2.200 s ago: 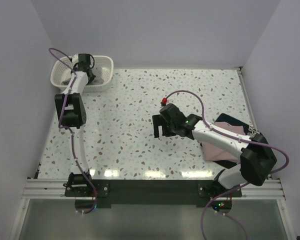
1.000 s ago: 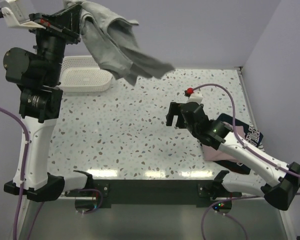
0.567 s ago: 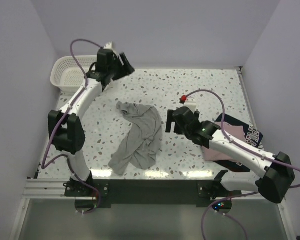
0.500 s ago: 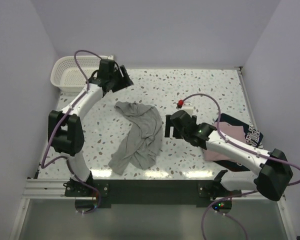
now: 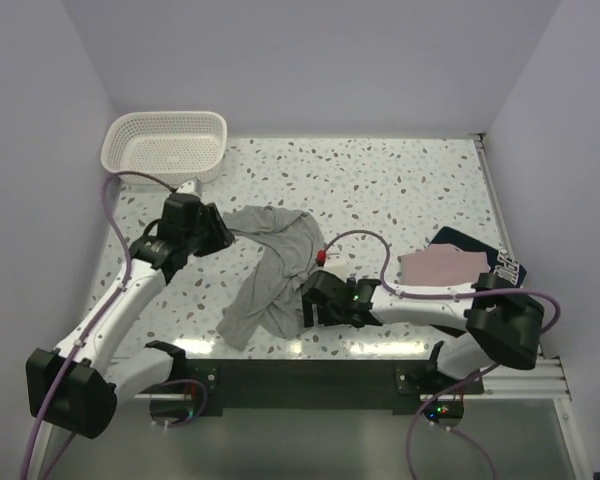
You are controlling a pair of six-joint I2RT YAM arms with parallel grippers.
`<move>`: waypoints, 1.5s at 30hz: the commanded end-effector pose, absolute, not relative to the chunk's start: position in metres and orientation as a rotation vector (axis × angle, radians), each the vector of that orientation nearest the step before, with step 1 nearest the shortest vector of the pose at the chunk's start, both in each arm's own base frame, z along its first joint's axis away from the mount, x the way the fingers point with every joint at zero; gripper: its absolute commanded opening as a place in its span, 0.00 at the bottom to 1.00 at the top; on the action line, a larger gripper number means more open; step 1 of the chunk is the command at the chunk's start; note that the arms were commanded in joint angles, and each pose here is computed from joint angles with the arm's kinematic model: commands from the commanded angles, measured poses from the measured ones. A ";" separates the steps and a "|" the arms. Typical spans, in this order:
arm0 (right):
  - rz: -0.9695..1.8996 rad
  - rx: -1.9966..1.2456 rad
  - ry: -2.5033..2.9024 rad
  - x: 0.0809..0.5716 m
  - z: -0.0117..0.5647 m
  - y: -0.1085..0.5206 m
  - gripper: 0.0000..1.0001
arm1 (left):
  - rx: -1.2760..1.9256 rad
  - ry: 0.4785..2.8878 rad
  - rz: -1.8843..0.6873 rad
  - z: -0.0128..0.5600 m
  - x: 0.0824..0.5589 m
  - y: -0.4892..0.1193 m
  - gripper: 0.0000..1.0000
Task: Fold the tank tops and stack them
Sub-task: Flatten the tank top out
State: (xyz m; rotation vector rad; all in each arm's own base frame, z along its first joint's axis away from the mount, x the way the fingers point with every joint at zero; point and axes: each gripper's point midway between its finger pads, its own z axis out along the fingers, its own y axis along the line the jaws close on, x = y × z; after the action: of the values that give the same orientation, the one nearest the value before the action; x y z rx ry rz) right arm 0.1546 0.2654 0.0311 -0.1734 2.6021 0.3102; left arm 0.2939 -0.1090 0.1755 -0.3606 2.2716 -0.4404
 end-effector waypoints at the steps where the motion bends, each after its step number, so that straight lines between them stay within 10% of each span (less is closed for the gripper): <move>1: 0.337 -0.062 2.516 0.182 0.042 0.292 0.84 | -0.270 2.454 -0.477 0.125 0.262 -0.125 0.48; 6: 0.259 0.000 2.503 0.214 0.033 0.288 0.50 | -0.099 2.524 -0.578 0.111 0.249 -0.164 0.48; 8: 0.224 0.057 2.520 0.236 0.027 0.275 0.03 | -0.046 2.565 -0.583 0.103 0.242 -0.175 0.47; 10: 0.203 0.108 2.518 0.256 0.027 0.262 0.00 | 0.005 2.569 -0.608 0.102 0.237 -0.184 0.47; 20: -0.044 0.432 2.448 0.420 0.058 0.134 0.01 | 0.182 2.586 -0.675 0.103 0.223 -0.210 0.43; 29: -0.031 0.330 2.438 0.422 0.096 0.132 0.64 | 0.372 2.488 -0.910 0.126 0.189 -0.268 0.51; 45: -0.055 0.455 2.342 0.308 0.147 0.065 0.53 | 0.262 2.504 -0.916 0.104 0.183 -0.421 0.51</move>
State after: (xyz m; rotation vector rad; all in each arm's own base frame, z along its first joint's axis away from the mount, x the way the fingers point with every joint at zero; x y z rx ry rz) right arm 0.3207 0.0803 0.1396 0.4126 2.3588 -0.0157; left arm 0.1665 -0.3910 0.0826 0.4051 2.5822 -0.8563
